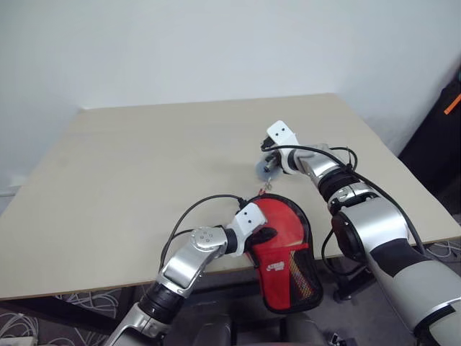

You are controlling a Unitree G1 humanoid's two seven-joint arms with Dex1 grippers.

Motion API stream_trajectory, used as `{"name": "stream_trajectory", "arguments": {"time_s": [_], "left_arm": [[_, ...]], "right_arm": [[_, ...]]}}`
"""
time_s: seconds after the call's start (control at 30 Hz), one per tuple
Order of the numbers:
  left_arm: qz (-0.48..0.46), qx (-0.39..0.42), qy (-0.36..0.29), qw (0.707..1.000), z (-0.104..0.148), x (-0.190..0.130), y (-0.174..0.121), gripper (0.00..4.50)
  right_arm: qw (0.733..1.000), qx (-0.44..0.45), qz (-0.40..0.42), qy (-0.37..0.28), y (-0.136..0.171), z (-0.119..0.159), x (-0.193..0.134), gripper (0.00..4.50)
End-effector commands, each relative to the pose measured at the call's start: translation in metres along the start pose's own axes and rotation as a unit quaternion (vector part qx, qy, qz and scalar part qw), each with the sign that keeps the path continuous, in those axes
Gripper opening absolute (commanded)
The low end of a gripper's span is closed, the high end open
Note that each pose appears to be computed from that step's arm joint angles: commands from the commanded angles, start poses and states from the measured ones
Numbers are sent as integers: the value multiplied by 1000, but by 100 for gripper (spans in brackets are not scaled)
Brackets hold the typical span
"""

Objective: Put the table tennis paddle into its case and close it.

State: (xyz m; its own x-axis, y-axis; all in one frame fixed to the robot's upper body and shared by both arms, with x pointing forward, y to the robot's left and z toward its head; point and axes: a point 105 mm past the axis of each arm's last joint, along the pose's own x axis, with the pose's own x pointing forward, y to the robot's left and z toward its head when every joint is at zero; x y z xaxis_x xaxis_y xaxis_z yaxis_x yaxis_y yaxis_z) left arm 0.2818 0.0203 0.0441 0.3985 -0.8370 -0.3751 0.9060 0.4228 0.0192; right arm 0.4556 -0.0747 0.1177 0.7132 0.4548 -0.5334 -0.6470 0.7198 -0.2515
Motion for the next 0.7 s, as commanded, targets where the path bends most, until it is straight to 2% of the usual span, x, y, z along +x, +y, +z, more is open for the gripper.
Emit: {"name": "stream_trajectory", "arguments": {"time_s": [0.03, 0.3, 0.7], "left_arm": [[10, -16, 49, 999, -26, 1, 2, 0], [9, -15, 50, 999, -26, 5, 6, 0], [-2, -13, 49, 999, -26, 10, 7, 0]], "right_arm": [[999, -25, -29, -32, -28, 19, -20, 1], [999, 18, -31, -21, -49, -21, -49, 1], [998, 57, -26, -10, -33, -65, -119, 1]]}}
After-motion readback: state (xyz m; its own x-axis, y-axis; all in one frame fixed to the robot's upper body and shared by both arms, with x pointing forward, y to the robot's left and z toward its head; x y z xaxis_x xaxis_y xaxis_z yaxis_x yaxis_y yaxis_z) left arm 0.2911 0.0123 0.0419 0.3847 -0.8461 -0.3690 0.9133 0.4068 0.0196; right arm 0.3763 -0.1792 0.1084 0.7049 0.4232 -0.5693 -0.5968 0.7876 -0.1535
